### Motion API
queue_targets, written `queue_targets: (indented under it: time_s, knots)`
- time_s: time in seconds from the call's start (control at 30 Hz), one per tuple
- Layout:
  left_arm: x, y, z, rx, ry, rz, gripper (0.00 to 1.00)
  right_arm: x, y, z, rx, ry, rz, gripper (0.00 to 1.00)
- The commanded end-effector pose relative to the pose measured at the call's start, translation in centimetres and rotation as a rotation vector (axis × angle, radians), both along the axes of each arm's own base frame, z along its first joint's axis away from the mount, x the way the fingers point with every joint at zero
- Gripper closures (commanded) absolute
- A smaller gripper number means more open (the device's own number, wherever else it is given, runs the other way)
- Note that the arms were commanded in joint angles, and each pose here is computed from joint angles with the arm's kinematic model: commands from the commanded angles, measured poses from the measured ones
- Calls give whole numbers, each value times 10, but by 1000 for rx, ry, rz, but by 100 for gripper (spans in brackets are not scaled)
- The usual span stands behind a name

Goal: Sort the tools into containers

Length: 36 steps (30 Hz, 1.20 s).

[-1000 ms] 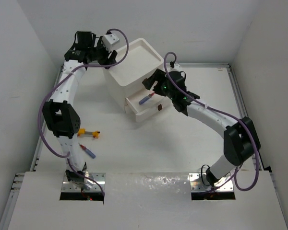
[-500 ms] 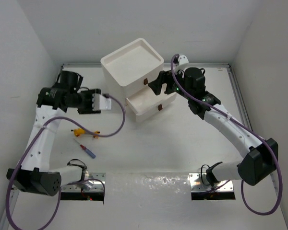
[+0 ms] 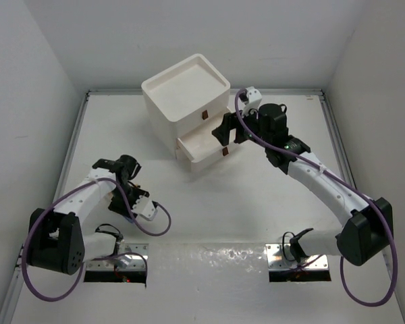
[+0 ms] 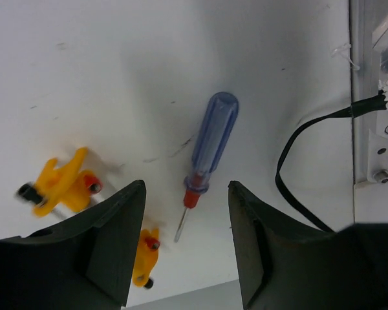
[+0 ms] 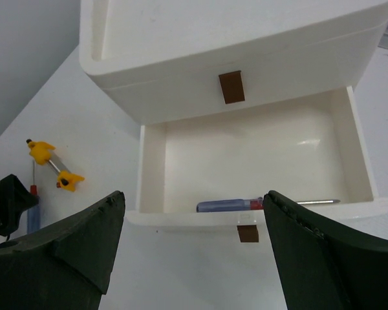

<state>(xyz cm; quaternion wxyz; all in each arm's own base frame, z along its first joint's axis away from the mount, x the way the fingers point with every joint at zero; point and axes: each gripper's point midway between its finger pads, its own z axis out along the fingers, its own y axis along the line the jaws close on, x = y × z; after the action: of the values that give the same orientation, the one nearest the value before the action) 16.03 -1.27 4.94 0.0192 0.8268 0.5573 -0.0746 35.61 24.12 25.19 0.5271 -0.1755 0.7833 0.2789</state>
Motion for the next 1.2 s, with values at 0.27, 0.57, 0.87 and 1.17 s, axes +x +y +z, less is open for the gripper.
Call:
queue_targets:
  time_s: [0.27,0.57,0.87,1.17]
  knots:
    - [12,24,-65,136,-116,-1,50,4,-9,-9,-9,6,-52,14]
    - [-10,18,-85,113,5,112,81,3,-10,-20,-26,39,-57,15]
    - [12,-26,-48,-94,14,259,100,7,-11,-22,-42,54,-67,15]
    - [45,-119,55,-512,206,546,100,9,-18,-20,-44,114,-117,16]
